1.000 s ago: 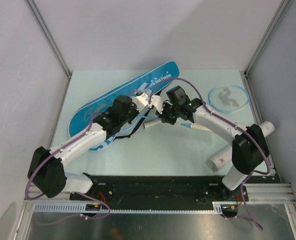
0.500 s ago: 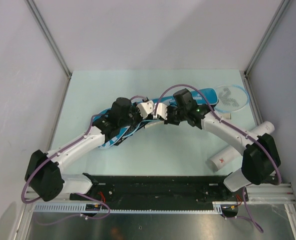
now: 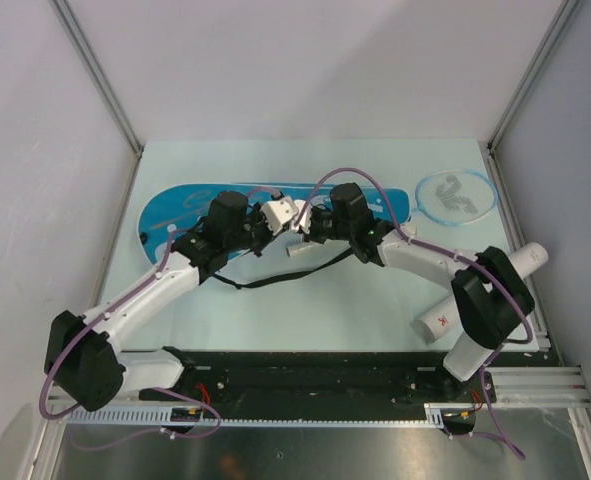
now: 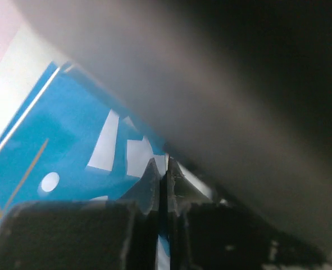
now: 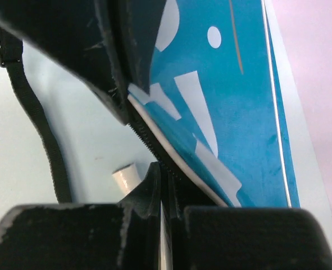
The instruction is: Pack up the badminton gear
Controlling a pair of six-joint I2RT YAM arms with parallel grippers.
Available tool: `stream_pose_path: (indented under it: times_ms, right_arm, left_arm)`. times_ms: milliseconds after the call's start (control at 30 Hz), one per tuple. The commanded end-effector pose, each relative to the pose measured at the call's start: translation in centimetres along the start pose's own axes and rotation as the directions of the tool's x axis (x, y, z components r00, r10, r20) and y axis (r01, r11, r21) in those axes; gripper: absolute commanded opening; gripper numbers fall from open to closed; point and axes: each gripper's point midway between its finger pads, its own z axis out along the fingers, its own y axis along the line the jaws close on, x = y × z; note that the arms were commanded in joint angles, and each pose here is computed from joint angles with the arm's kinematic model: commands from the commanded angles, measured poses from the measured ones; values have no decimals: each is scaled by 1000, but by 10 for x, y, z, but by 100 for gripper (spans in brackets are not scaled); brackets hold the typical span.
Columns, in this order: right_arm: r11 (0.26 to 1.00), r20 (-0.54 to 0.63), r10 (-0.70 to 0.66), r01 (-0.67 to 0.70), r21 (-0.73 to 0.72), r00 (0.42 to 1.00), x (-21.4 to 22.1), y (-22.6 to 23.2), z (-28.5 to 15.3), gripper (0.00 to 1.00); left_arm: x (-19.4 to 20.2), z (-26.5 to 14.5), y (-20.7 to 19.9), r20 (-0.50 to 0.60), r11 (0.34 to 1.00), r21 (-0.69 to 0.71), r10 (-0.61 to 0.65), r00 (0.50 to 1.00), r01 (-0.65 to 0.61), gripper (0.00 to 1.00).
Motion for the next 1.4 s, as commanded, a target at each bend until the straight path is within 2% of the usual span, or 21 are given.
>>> stream_pose_path:
  times_ms: [0,133,200,233,300,367,467,500,600,700,767,800,833,867,900,933,967,1167,1200,1267,1367]
  right_arm:
    - [961,360,-272,270,58,892,-110,13,36,0]
    - [964,340,-253,266,10,906,-101,20,33,0]
    - [978,325,-168,198,-62,931,-85,28,35,0]
    - [985,300,-132,159,-68,945,-74,23,34,6]
    - [997,224,29,-12,-78,974,-50,22,40,28]
    - [992,141,123,-118,-40,982,-28,19,45,41]
    - [941,47,324,-327,82,945,-6,10,45,69]
    - [907,35,407,-408,101,913,-4,11,41,73]
    - [844,-21,503,-486,227,864,-1,2,15,99]
    - [728,-48,635,-576,372,771,2,-6,-27,100]
    - [548,28,754,-652,524,656,13,-25,-60,100]
    - [436,51,823,-686,583,566,35,-35,-83,100]
    - [304,146,881,-773,557,451,30,-40,-102,100]
    - [219,179,910,-801,557,374,42,-39,-114,100]
    - [120,260,912,-812,571,317,58,-52,-137,100]
    - [93,307,907,-848,521,288,50,-52,-148,100]
    - [2,349,913,-857,515,211,68,-38,-152,100]
    - [-229,465,884,-910,347,-45,101,0,-169,98]
    - [-310,498,856,-907,285,-136,102,4,-171,97]
    - [-351,528,828,-909,226,-189,108,8,-178,89]
    - [-445,590,760,-880,167,-273,126,17,-190,85]
  left_arm:
    - [-40,12,-75,125,935,353,-2,992,-43,0]
    - [-33,9,-82,49,909,403,-131,990,100,0]
    - [-25,11,-81,7,897,411,-182,983,163,0]
    - [-18,12,-75,-18,891,402,-222,975,211,0]
    - [-3,20,-65,-66,902,350,-247,967,254,0]
    - [9,29,-51,-115,906,297,-278,954,300,0]
    - [23,41,-26,-169,881,226,-384,908,415,0]
    - [24,43,-22,-174,863,230,-418,892,449,0]
    - [29,45,-6,-188,818,201,-507,841,539,0]
    - [25,44,-6,-180,813,223,-508,842,538,0]
    - [22,43,-8,-175,810,243,-505,845,534,0]
    - [22,43,-9,-179,804,244,-512,840,542,0]
    - [22,44,-9,-180,802,249,-513,839,543,0]
    - [21,43,-11,-179,798,259,-514,839,544,1]
    - [21,43,-12,-180,795,264,-515,838,546,0]
    - [20,42,-13,-179,795,267,-515,839,545,0]
    - [22,43,-13,-183,793,265,-517,836,548,0]
    - [30,49,-13,-209,781,251,-532,820,571,0]
    - [28,49,-15,-210,776,260,-535,818,575,0]
    - [26,50,-14,-206,774,265,-538,818,576,0]
    - [24,49,-13,-201,774,268,-538,819,574,0]
